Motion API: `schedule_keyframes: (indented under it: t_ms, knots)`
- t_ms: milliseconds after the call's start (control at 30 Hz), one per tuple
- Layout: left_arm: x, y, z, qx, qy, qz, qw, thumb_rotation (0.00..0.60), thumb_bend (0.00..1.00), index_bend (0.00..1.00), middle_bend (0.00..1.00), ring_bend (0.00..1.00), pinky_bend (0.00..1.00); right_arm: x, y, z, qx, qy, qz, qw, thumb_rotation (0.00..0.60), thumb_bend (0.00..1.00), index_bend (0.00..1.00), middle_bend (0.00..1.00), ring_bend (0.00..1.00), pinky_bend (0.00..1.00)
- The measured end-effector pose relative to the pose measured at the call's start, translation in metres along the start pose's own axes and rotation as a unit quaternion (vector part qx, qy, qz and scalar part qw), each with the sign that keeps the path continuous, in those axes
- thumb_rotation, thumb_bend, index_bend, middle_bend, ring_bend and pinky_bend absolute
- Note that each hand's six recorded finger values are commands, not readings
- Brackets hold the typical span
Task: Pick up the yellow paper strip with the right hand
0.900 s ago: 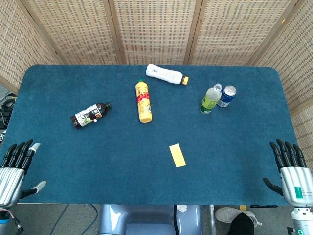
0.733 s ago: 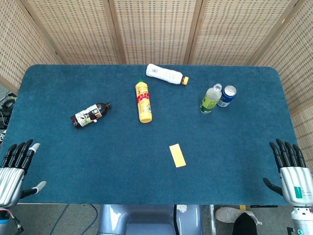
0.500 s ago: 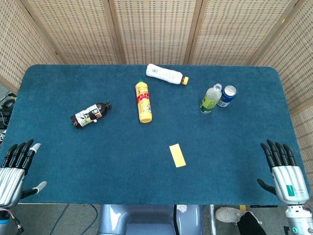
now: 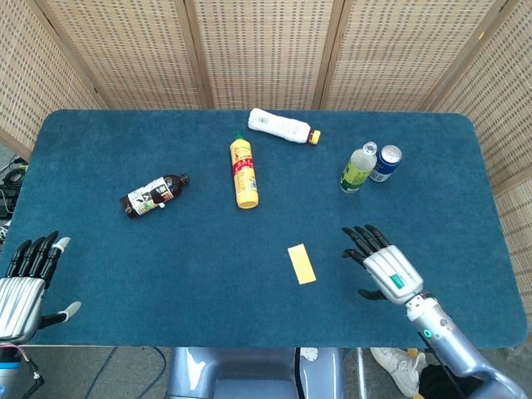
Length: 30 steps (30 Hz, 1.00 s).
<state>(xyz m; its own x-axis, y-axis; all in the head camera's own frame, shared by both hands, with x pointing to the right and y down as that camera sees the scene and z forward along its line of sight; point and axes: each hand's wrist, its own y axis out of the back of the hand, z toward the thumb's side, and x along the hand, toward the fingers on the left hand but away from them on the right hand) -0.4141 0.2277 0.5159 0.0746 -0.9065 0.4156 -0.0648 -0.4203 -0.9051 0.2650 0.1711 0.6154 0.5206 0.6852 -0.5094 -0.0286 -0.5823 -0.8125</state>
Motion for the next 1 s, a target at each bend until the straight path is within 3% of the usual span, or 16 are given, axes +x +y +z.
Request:
schedule_keyframes:
  t_ms: [133, 433, 1000]
  knots:
    - [0.004, -0.004, -0.003, 0.001, 0.006, -0.008, 0.9999, 0.6, 0.0, 0.0, 0.0, 0.0, 0.0, -0.036, -0.018, 0.021, -0.011, 0.025, 0.025, 0.9993, 0.6, 0.0, 0.32, 0.0, 0.0, 0.0]
    - [0.01, -0.007, -0.005, 0.001, 0.012, -0.016, 0.9998, 0.6, 0.0, 0.0, 0.0, 0.0, 0.0, -0.082, -0.059, 0.052, 0.006, 0.036, 0.058, 0.9976, 0.6, 0.0, 0.34, 0.0, 0.0, 0.0]
    - [0.009, -0.003, -0.007, -0.008, 0.012, -0.014, 0.9998, 0.6, 0.0, 0.0, 0.0, 0.0, 0.0, -0.106, -0.085, 0.055, 0.025, 0.011, 0.078, 0.9966, 0.6, 0.0, 0.36, 0.0, 0.0, 0.0]
